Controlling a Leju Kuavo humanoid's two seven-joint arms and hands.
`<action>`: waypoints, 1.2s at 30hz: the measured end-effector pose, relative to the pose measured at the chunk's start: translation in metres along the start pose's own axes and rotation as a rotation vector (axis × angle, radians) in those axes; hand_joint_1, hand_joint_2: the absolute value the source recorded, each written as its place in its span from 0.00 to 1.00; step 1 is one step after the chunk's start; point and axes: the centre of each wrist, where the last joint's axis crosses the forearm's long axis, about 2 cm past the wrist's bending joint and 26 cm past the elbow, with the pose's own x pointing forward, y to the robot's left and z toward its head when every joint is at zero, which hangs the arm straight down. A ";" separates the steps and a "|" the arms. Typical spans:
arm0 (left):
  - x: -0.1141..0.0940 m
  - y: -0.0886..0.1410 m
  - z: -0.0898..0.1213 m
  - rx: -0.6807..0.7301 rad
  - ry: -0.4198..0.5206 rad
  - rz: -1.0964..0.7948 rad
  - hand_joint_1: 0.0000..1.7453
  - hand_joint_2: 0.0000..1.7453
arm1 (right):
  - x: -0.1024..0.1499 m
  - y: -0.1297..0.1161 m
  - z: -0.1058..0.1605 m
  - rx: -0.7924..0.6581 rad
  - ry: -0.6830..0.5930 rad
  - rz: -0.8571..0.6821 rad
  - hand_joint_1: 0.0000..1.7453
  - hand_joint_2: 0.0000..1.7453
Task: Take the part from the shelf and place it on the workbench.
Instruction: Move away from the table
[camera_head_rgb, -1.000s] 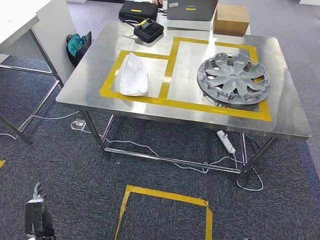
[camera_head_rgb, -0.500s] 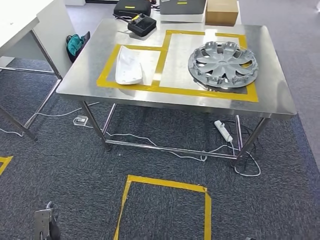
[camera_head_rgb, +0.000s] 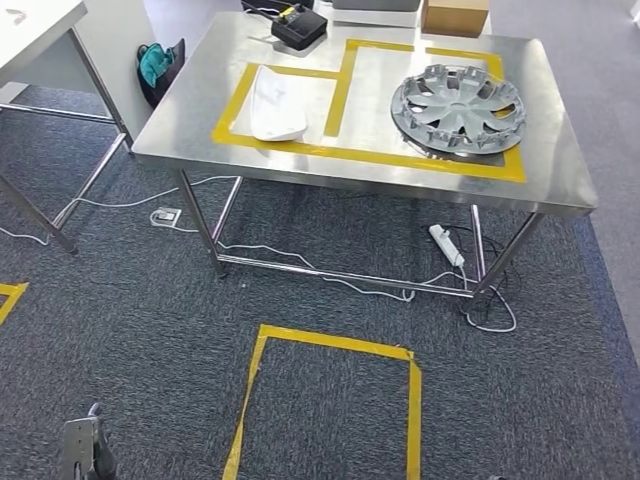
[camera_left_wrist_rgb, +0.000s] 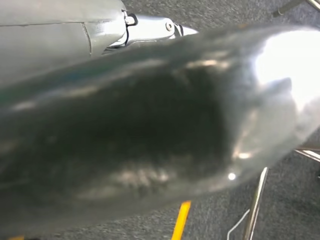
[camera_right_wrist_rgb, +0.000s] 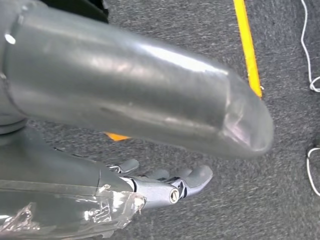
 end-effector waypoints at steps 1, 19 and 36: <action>0.000 0.000 0.000 0.000 0.000 0.000 0.00 0.00 | 0.000 0.000 0.000 0.000 0.000 0.000 0.00 0.00; 0.000 0.001 -0.001 0.002 0.002 0.000 0.00 0.00 | 0.003 0.002 -0.003 0.001 -0.007 -0.004 0.00 0.00; -0.024 -0.005 0.027 -0.060 0.256 -0.070 0.00 0.00 | 0.001 0.001 -0.001 0.007 0.001 0.015 0.00 0.00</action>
